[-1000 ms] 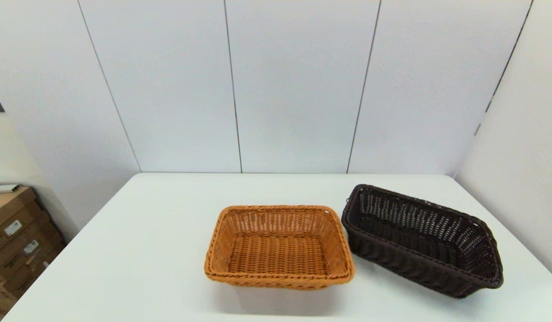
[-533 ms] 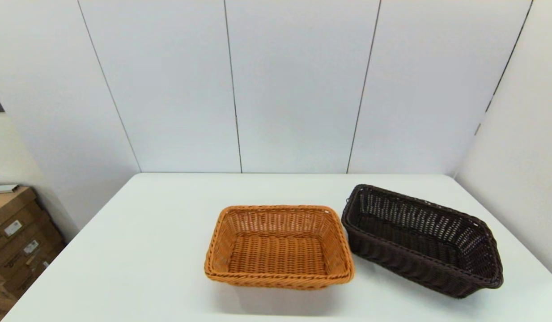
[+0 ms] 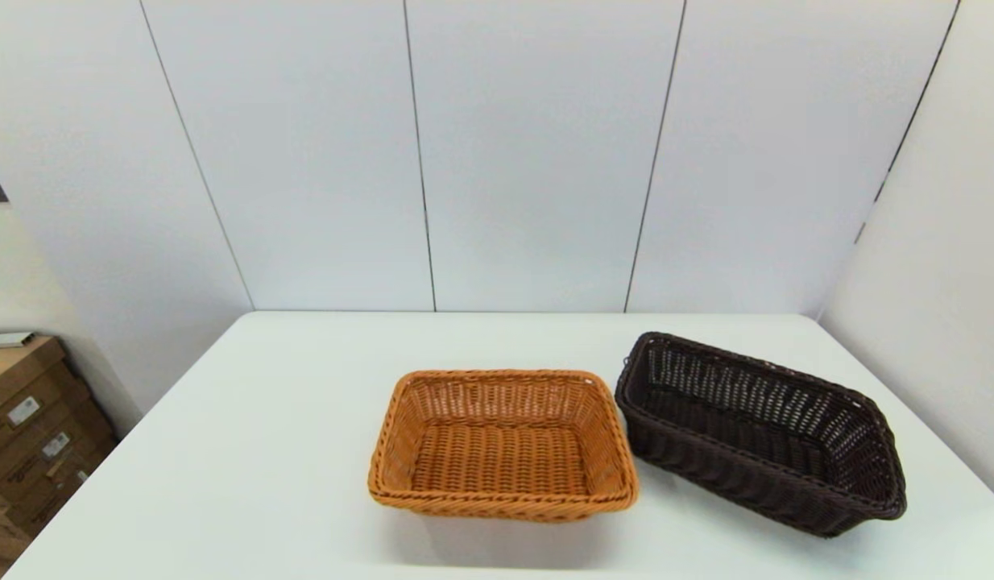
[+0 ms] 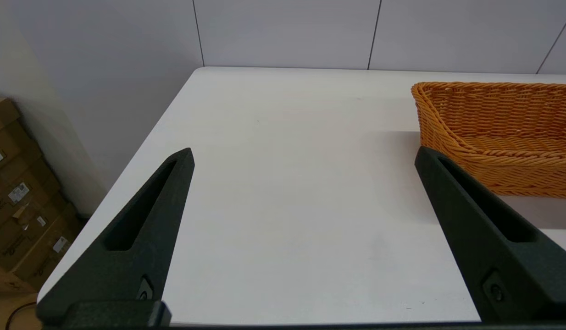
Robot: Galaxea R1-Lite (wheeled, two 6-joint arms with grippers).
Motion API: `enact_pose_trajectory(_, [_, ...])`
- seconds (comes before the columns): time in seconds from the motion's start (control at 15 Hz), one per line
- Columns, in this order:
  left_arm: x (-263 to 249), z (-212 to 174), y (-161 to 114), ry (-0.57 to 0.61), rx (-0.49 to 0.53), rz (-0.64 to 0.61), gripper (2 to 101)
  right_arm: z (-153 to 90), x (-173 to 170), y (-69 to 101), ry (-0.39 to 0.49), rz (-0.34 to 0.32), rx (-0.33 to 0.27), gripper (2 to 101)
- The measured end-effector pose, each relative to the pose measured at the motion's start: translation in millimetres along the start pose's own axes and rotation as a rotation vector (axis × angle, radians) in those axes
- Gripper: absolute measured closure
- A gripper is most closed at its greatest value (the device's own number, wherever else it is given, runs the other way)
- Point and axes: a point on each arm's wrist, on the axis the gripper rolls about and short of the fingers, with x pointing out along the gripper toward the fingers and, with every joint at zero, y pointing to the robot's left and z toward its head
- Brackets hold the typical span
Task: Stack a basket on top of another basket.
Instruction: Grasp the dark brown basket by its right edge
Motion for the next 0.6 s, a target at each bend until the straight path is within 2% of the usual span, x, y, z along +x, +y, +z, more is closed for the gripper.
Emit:
enact_pose_trajectory(0.2, [0, 0, 0, 0.000, 0.000, 0.000, 5.4, 15, -14, 4.3, 0.054, 0.102, 0.012, 5.0])
enact_pose_trajectory(0.4, [0, 0, 0, 0.000, 0.000, 0.000, 5.4, 32, -9, 4.1, 0.099, 0.116, 0.027, 5.0])
enact_pose_trajectory(0.6, [0, 0, 0, 0.000, 0.000, 0.000, 5.4, 47, 11, 1.5, 0.206, 0.108, 0.078, 5.0])
